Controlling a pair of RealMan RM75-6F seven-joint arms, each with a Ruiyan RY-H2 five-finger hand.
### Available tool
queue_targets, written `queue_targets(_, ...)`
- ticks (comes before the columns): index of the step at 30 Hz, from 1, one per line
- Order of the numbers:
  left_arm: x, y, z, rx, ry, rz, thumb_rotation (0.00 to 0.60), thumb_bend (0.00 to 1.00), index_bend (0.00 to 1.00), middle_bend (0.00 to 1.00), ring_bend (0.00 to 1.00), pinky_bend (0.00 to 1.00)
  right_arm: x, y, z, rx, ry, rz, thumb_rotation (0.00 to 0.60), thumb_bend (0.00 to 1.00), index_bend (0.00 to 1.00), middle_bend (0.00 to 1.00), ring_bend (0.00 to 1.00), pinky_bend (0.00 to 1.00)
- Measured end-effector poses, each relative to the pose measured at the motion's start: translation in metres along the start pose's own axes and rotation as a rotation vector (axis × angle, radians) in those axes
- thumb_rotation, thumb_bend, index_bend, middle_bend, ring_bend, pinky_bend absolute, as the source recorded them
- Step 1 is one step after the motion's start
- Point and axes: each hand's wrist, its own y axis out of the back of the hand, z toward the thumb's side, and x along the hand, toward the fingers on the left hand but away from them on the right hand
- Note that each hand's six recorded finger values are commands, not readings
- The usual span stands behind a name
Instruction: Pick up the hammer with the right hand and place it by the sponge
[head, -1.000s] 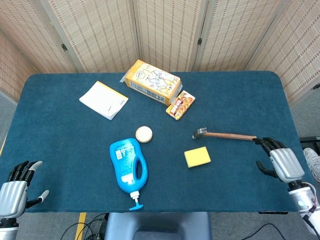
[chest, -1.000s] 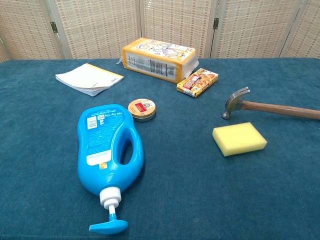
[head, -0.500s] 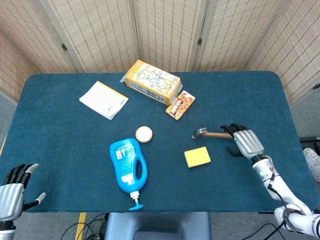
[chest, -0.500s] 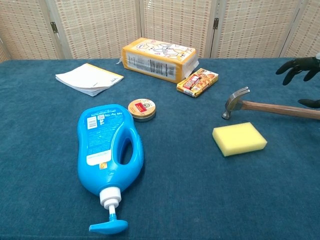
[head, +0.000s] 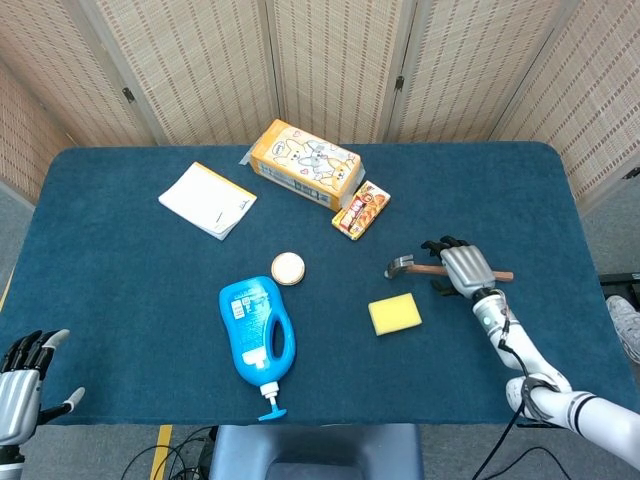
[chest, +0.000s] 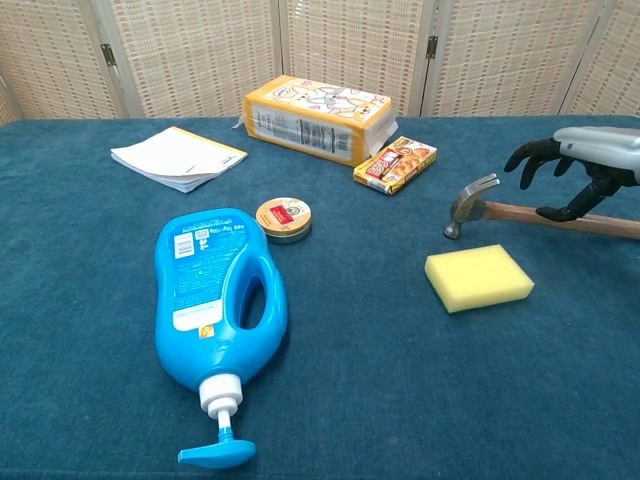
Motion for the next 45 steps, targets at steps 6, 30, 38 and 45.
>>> queue_targets(6, 0.0, 0.001, -0.003, 0.004, 0.006, 0.001, 0.6, 0.21, 0.17, 0.2, 0.12, 0.14, -0.014, -0.013, 0.006, 0.015, -0.002, 0.027, 0.6, 0.32, 0.27, 0.35, 0.14, 0.23)
queue_targets(30, -0.004, -0.001, -0.014, 0.003, 0.036, -0.001, 0.6, 0.21, 0.17, 0.2, 0.12, 0.14, -0.028, -0.032, 0.016, 0.055, -0.005, 0.077, 0.6, 0.48, 0.42, 0.44, 0.2, 0.24)
queue_targets(38, -0.005, -0.002, -0.017, 0.005, 0.041, -0.004, 0.6, 0.21, 0.17, 0.2, 0.12, 0.14, -0.03, -0.035, 0.016, 0.052, -0.017, 0.082, 0.6, 0.51, 0.44, 0.47, 0.22, 0.23)
queue_targets(45, -0.005, -0.002, -0.018, 0.005, 0.046, -0.006, 0.6, 0.21, 0.17, 0.2, 0.12, 0.14, -0.032, -0.033, 0.014, 0.045, -0.028, 0.074, 0.6, 0.54, 0.46, 0.49, 0.23, 0.24)
